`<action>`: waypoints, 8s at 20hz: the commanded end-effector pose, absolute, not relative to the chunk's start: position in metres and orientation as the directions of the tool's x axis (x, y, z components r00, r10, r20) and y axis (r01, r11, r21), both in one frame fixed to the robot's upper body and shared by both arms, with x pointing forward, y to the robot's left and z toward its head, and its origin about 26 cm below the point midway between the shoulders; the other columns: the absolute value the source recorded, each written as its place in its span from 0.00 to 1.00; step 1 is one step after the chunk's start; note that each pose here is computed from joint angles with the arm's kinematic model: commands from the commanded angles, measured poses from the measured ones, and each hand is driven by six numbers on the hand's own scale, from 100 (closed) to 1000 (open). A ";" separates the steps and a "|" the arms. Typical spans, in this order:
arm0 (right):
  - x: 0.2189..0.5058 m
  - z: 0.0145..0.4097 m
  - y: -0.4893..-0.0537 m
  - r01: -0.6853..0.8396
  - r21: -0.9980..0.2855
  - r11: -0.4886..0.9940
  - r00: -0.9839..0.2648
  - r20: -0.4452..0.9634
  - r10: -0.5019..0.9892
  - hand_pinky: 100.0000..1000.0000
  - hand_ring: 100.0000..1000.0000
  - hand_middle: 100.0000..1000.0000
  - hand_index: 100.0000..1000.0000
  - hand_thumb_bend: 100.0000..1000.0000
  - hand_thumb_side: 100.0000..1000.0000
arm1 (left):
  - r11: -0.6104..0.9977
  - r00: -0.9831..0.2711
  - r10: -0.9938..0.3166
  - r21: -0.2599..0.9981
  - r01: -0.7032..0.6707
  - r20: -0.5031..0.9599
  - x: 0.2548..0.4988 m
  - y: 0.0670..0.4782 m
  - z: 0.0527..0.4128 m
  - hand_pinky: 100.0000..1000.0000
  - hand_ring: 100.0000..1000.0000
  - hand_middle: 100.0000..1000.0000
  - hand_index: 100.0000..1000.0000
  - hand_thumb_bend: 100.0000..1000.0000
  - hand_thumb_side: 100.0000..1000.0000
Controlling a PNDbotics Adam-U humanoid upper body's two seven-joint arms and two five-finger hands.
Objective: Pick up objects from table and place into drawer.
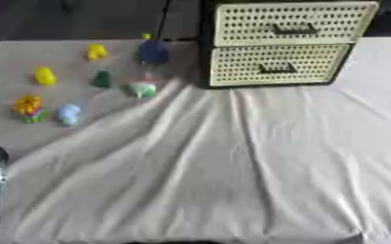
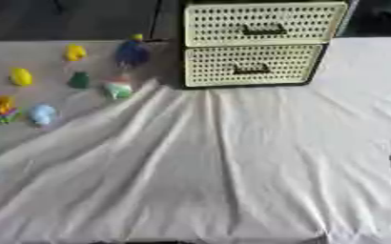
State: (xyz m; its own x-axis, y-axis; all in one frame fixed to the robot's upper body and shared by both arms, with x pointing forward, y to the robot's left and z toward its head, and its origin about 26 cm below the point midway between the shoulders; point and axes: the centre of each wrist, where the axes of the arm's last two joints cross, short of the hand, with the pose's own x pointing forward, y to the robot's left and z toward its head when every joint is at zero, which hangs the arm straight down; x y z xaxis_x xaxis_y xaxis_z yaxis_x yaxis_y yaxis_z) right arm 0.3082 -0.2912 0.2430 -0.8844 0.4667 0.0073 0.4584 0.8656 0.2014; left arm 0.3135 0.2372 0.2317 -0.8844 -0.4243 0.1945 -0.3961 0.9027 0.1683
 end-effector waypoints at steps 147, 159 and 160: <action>0.332 0.327 -0.301 -0.078 -0.994 -0.077 -0.451 -0.034 0.892 0.00 0.00 0.00 0.90 0.00 0.23 | 0.940 -0.921 -0.326 0.173 -0.293 0.214 0.310 0.221 0.233 0.66 0.74 0.77 0.93 0.10 0.96; 0.300 0.336 -0.296 -0.084 -0.996 -0.030 -0.525 0.019 0.851 0.00 0.00 0.00 0.88 0.00 0.24 | 0.939 -0.919 -0.329 0.174 -0.296 0.216 0.310 0.221 0.233 0.66 0.74 0.77 0.93 0.10 0.96; 0.297 0.336 -0.296 -0.080 -0.997 -0.012 -0.535 0.033 0.844 0.00 0.00 0.00 0.88 0.00 0.24 | 0.939 -0.919 -0.330 0.173 -0.297 0.215 0.310 0.221 0.233 0.66 0.74 0.77 0.93 0.10 0.96</action>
State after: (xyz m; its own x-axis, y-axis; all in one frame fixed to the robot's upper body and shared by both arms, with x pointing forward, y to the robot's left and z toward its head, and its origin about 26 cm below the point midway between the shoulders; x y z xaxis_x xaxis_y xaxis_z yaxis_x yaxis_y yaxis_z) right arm 0.3059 -0.2936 0.3213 -0.5320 0.8446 0.0595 -0.1204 -0.0059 -0.9927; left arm 0.3128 0.2207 0.2260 -0.9128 -0.3302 0.2404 -0.2917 0.9390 0.1821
